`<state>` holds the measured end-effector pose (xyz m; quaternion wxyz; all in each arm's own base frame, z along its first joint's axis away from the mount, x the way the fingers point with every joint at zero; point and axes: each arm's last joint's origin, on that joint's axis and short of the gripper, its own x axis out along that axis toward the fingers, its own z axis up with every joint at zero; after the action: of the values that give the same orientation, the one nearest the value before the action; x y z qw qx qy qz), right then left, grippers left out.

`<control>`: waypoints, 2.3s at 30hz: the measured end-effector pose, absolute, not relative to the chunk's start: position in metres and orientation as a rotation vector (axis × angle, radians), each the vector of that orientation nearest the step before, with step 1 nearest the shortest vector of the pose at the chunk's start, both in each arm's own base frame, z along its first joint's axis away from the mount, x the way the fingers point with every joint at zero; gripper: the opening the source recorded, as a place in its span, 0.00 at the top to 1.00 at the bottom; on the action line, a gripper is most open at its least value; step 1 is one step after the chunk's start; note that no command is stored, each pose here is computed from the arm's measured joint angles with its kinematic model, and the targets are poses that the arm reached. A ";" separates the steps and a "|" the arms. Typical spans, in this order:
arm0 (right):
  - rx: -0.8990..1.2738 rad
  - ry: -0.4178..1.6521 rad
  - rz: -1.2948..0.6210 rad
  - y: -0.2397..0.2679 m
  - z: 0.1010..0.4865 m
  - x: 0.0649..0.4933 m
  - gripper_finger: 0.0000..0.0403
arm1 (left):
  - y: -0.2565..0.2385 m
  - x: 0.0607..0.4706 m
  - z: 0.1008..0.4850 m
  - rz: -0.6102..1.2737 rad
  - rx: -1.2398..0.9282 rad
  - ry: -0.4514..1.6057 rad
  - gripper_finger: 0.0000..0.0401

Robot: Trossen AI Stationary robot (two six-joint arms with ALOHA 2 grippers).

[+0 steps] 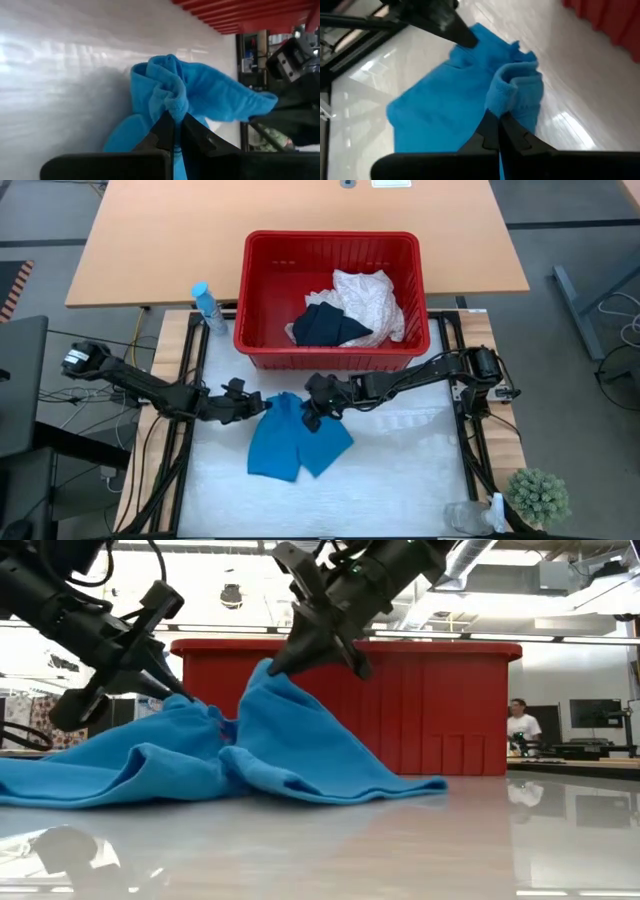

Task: Fold laundry
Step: Fold the blue shorts

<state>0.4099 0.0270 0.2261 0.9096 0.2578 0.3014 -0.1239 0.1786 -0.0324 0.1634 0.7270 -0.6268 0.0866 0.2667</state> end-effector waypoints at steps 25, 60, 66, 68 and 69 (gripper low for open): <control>0.569 0.439 -0.261 0.001 0.239 0.420 0.95 | -0.017 0.194 0.188 0.569 -1.246 0.036 1.00; 0.620 0.359 -0.253 -0.005 0.221 0.437 0.95 | -0.016 0.196 0.199 0.554 -1.174 -0.078 1.00; 0.621 0.355 -0.248 -0.004 0.222 0.438 0.95 | -0.016 0.196 0.198 0.559 -1.150 -0.073 1.00; 0.623 0.346 -0.244 -0.005 0.223 0.438 0.95 | -0.016 0.196 0.198 0.561 -1.148 -0.070 1.00; 0.623 0.339 -0.241 -0.005 0.223 0.438 0.95 | -0.016 0.196 0.198 0.564 -1.144 -0.066 1.00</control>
<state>0.4382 -0.0046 0.2234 0.9306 0.3044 0.1654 -0.1177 0.1957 -0.0156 0.1977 0.8029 -0.5340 -0.0307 0.2632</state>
